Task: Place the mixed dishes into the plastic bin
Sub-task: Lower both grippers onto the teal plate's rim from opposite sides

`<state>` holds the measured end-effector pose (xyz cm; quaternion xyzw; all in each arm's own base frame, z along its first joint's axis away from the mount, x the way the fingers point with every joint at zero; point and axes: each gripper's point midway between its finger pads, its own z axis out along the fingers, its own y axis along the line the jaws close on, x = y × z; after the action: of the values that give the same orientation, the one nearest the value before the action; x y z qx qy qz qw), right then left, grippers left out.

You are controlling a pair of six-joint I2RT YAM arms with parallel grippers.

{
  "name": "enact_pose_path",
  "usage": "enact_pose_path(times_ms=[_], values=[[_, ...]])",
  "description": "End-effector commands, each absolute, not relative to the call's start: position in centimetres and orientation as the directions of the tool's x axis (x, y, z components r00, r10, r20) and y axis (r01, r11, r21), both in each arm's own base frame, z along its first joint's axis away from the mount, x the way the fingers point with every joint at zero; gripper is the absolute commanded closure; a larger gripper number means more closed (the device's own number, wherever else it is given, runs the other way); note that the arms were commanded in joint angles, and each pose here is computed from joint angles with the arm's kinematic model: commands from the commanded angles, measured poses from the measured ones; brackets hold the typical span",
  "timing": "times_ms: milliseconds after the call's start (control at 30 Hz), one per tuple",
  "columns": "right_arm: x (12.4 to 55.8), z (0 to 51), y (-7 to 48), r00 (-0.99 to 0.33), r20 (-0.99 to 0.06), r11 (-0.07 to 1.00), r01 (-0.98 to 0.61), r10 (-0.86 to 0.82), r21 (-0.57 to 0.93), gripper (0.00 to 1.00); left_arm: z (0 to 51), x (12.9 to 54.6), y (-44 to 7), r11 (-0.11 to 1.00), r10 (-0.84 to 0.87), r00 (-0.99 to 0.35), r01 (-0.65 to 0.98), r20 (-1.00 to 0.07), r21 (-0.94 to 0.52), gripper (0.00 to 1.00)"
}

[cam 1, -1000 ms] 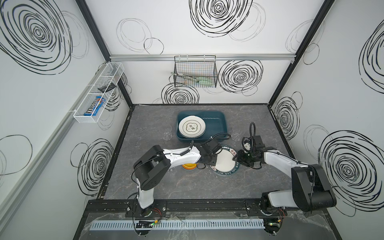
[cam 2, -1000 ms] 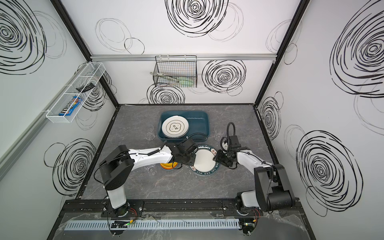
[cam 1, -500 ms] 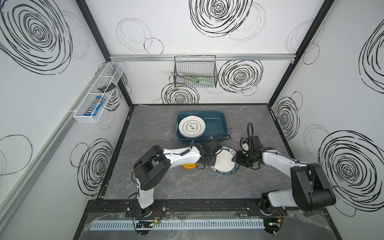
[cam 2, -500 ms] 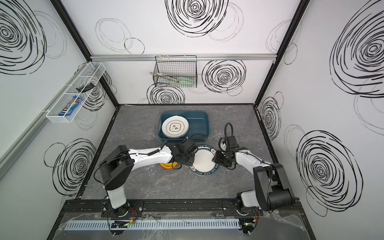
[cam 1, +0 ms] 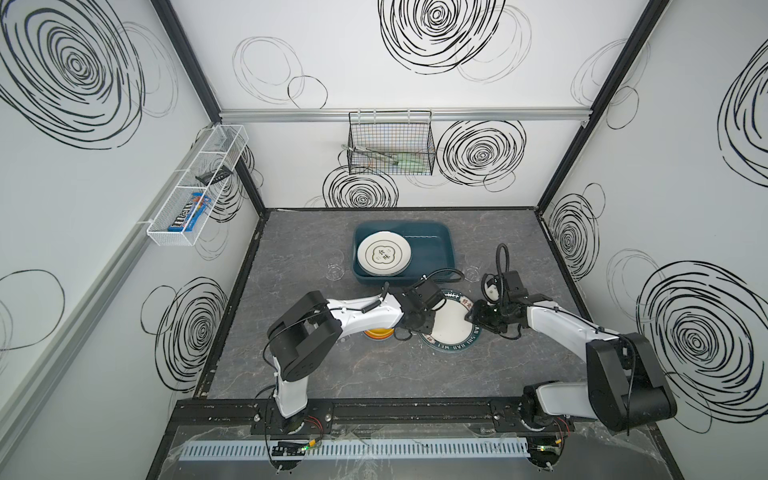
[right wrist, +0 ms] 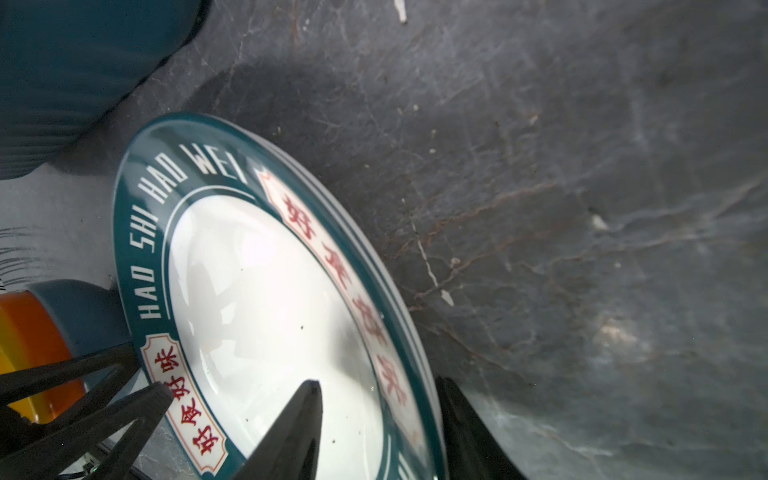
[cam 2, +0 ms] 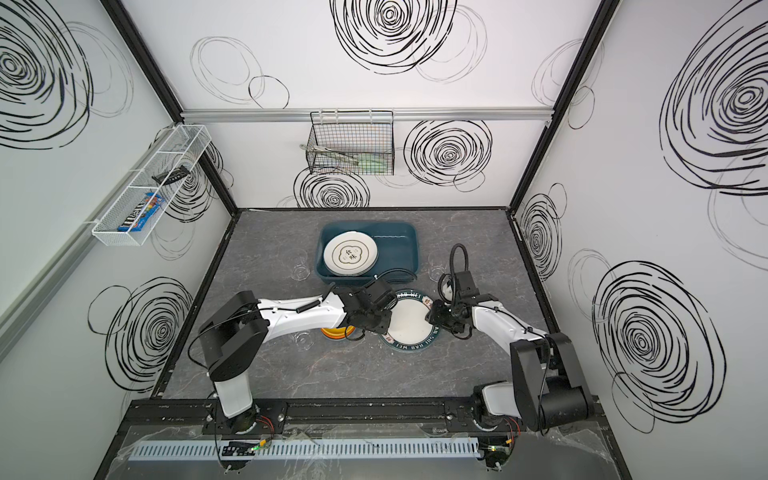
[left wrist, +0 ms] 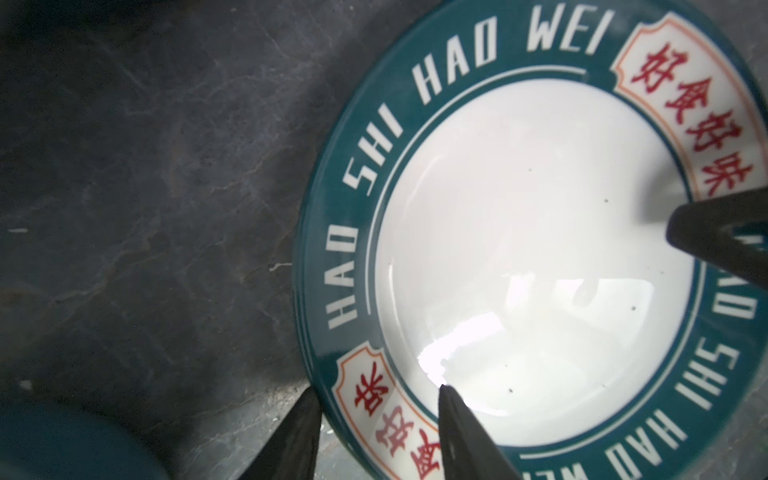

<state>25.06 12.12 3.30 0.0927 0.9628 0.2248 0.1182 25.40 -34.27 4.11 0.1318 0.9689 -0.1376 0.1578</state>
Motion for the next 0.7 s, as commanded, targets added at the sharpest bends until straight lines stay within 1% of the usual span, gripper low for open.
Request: enact_pose_path(times_ms=[0,300,400,667], values=[[25.42,4.22,13.09,-0.958,-0.189,0.868,0.100,0.217,0.486,0.52,5.91,26.00,-36.61,0.898,0.199,-0.900,0.326,-0.388,-0.295,0.51],[25.16,3.66,13.48,-0.965,-0.172,0.871,0.091,0.196,0.483,0.53,6.25,26.07,-36.72,0.896,0.203,-0.896,0.332,-0.394,-0.294,0.55],[25.10,3.52,13.53,-0.967,-0.167,0.872,0.091,0.193,0.481,0.53,6.24,26.04,-36.83,0.894,0.207,-0.896,0.336,-0.392,-0.296,0.59],[25.10,3.44,13.21,-0.965,-0.169,0.878,0.102,0.201,0.468,0.52,5.51,25.99,-36.75,0.898,0.212,-0.900,0.334,-0.381,-0.288,0.60]])
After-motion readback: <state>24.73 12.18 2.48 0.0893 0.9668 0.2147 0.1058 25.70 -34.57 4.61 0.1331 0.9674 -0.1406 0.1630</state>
